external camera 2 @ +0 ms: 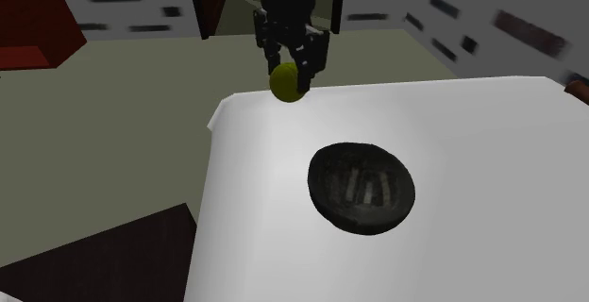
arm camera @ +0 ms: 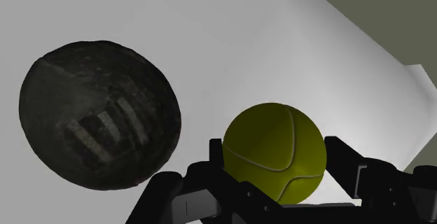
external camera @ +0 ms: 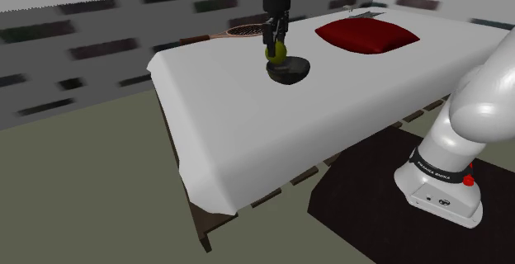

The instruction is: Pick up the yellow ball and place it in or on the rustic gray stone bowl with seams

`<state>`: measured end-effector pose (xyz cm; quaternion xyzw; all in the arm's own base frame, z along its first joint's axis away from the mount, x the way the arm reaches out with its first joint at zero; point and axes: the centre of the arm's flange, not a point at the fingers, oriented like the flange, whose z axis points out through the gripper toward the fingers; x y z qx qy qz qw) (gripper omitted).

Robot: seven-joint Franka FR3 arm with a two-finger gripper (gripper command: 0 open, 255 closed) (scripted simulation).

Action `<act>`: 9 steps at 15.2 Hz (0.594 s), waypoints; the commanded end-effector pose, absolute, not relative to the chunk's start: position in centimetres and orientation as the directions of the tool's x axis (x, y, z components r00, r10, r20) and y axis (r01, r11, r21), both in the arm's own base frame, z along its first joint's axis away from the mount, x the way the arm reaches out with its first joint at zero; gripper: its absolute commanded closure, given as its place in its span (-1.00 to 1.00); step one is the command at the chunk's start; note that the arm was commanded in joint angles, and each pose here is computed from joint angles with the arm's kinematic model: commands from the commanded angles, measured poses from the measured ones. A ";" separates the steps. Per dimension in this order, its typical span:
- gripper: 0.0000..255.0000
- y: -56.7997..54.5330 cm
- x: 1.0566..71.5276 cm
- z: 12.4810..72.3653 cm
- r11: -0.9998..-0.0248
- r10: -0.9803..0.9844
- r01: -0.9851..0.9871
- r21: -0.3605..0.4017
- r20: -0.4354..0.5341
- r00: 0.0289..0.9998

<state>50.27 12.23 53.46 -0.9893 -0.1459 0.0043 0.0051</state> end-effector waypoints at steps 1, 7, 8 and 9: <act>1.00 9.6 51.2 53.7 -0.957 0.290 0.290 -0.011 -0.007 0.957; 1.00 2.2 54.1 53.9 -0.957 0.290 0.290 -0.011 -0.007 0.957; 1.00 1.0 54.5 53.9 -0.957 0.290 0.290 -0.011 -0.007 0.957; 1.00 -0.3 55.0 53.9 -0.957 0.290 0.290 -0.011 -0.007 0.957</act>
